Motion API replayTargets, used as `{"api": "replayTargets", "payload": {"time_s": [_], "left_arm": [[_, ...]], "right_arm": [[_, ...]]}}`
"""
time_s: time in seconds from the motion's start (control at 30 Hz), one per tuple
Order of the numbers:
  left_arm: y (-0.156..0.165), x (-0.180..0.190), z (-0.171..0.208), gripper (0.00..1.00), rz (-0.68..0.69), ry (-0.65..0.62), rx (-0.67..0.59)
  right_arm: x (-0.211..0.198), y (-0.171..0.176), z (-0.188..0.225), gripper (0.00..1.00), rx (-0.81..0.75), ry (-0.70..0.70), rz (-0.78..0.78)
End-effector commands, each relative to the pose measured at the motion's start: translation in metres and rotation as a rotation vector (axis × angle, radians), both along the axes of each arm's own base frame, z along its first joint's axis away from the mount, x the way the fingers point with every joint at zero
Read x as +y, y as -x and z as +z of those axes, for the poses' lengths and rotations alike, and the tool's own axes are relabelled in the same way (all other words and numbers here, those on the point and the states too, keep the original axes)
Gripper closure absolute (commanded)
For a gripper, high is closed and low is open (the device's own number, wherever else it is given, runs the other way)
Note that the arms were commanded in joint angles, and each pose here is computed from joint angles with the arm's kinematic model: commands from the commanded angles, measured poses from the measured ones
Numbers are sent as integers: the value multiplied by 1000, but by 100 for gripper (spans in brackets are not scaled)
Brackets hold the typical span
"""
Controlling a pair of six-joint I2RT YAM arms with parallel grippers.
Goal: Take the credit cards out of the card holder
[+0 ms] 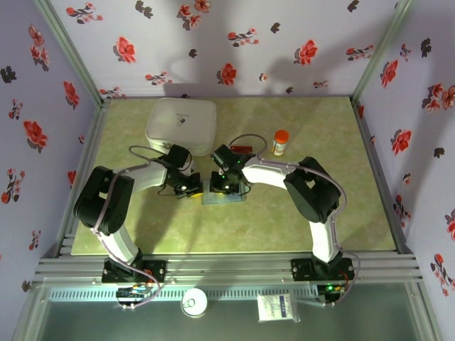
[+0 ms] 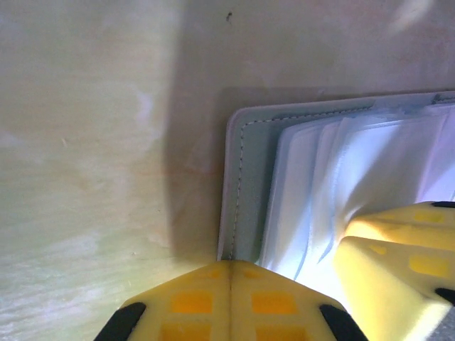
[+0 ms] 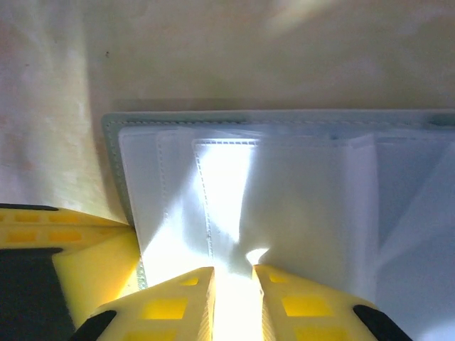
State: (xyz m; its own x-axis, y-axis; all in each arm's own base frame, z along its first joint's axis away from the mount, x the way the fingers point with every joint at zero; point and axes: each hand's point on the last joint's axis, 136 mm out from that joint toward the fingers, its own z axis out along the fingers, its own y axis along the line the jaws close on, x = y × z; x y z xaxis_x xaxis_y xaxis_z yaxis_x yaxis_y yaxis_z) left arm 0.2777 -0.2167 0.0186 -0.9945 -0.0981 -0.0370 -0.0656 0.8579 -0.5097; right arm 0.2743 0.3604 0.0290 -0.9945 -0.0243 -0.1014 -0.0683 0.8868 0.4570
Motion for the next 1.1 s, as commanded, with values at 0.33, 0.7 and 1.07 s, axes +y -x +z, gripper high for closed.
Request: {"api": "replayTargets", "payload": {"time_s": [0.33, 0.7, 1.07], "left_arm": [[-19, 65, 44, 71, 86, -183, -202], [-35, 150, 93, 0, 223, -445, -429], [-61, 228, 124, 0, 391, -721, -747]], "right_arm": [[-79, -24, 66, 51, -249, 128, -53], [-209, -51, 92, 1, -480, 402, -186], [-329, -88, 111, 1, -927, 711, -354]]}}
